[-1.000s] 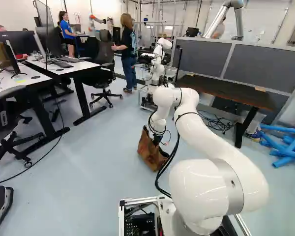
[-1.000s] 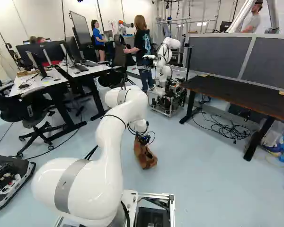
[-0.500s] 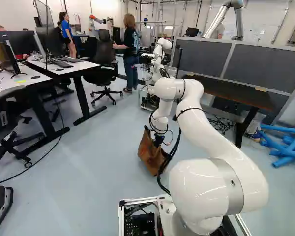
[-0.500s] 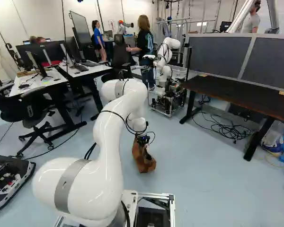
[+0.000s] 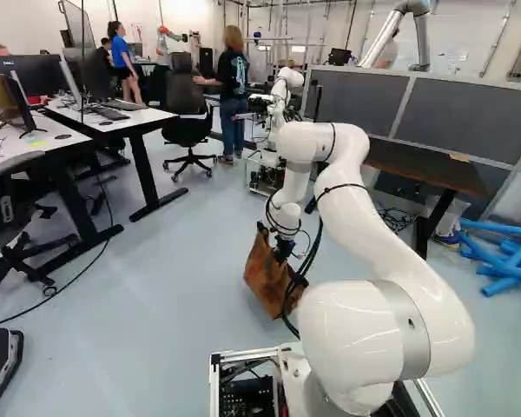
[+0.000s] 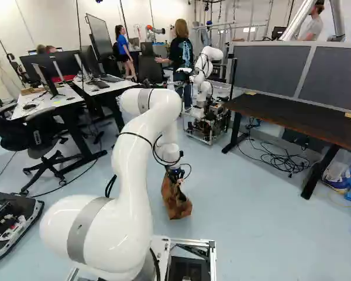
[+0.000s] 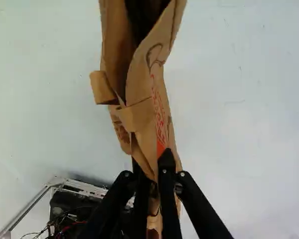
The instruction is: Pick up the bag on the ground and place it on the table
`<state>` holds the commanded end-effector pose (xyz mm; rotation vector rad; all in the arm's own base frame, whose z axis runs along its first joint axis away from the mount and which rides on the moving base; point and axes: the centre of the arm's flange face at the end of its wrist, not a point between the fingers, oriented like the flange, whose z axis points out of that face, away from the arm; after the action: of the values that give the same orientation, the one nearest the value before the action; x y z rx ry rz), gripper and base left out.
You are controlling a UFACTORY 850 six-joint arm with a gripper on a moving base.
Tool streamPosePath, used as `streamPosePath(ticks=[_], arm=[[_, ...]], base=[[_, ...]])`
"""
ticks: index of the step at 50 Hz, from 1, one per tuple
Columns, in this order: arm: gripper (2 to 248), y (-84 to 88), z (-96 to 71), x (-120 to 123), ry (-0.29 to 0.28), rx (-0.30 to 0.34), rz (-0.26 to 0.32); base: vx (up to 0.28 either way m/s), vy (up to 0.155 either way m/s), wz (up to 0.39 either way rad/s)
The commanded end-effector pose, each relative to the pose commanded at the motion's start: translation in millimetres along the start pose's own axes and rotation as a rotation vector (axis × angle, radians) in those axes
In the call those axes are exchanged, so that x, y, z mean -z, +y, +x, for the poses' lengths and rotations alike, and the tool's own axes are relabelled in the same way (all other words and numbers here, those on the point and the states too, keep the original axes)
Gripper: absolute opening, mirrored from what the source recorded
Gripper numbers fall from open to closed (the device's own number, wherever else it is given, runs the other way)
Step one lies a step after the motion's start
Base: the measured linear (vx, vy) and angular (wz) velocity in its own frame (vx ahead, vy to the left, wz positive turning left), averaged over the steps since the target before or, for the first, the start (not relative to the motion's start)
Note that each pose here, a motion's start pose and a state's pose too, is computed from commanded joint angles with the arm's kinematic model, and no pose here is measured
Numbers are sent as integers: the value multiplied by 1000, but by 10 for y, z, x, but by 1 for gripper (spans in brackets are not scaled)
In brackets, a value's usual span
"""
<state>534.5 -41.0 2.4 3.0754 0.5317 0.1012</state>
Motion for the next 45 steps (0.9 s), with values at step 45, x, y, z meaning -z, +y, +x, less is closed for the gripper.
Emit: streamPosePath(ticks=[45], arm=[[27, -129, -400, 720, 64, -90, -51]], base=[[0, 0, 0]])
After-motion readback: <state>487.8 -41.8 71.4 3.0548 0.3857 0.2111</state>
